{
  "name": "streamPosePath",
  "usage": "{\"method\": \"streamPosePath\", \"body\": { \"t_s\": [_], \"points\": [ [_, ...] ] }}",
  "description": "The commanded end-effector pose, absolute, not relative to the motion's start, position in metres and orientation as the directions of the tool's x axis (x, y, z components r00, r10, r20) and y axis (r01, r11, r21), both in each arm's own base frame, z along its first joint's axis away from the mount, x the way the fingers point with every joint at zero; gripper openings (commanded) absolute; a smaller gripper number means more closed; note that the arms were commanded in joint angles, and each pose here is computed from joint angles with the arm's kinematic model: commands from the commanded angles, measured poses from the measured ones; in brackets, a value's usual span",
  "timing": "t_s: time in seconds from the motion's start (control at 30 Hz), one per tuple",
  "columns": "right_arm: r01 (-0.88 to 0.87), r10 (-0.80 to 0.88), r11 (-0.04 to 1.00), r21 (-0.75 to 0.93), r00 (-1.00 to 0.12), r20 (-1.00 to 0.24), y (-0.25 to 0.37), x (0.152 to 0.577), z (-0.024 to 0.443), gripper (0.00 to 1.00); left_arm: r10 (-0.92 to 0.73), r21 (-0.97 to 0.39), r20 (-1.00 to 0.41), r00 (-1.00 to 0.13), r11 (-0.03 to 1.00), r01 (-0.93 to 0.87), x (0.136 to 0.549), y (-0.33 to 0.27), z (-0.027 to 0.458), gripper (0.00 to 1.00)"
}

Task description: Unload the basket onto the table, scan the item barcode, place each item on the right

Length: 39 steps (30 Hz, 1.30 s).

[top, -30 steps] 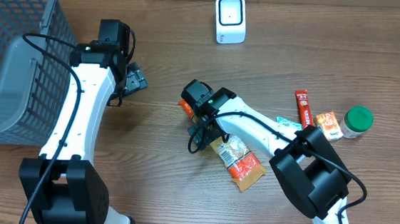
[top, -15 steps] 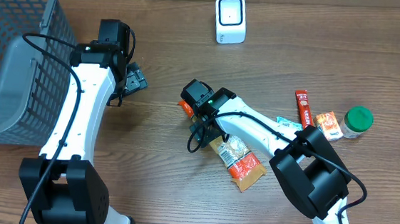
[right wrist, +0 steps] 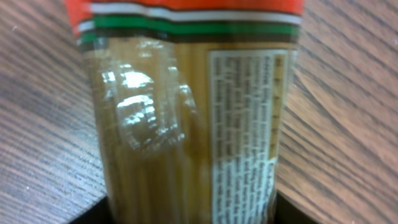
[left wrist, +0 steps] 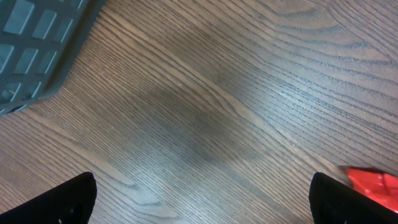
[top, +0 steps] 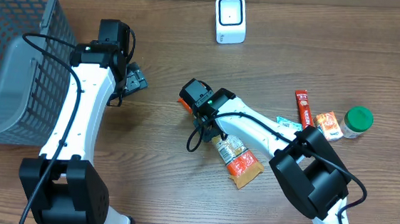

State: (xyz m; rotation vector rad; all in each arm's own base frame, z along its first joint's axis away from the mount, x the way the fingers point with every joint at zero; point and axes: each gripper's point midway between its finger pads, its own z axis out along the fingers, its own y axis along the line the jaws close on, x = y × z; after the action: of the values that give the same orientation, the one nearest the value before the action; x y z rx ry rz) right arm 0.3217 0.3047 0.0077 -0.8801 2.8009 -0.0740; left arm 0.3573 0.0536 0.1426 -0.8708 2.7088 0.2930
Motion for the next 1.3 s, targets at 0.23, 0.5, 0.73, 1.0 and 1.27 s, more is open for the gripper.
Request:
{"method": "streamPosePath", "body": {
  "t_s": [0.23,0.5,0.73,1.0,1.27],
  "points": [
    [-0.582,-0.595,0.804,-0.125,-0.785,-0.171,0.308,0.314,0.005,0.35,-0.520,0.101,-0.357,-0.776,0.805,-0.585,0.360,0.053,0.154,1.00],
    [-0.709,-0.740,0.668,-0.224,-0.663,-0.110,0.311,0.295,0.007,0.22,-0.520,0.101,-0.357,-0.776,0.805,-0.585,0.360,0.053,0.154,1.00],
    [-0.789,-0.819,0.569,-0.233,-0.570,-0.068,0.316,0.283,0.006,0.73,-0.519,0.101,-0.357,-0.777,0.805,-0.585,0.360,0.053,0.154,1.00],
    [-0.790,-0.814,0.580,-0.198,-0.572,-0.104,0.325,0.284,0.005,0.75,-0.520,0.101,-0.357,-0.776,0.805,-0.585,0.360,0.053,0.154,1.00],
    [-0.788,-0.810,0.586,-0.188,-0.574,-0.117,0.326,0.289,0.004,0.85,-0.519,0.101,-0.357,-0.777,0.805,-0.585,0.360,0.053,0.154,1.00]
  ]
}}
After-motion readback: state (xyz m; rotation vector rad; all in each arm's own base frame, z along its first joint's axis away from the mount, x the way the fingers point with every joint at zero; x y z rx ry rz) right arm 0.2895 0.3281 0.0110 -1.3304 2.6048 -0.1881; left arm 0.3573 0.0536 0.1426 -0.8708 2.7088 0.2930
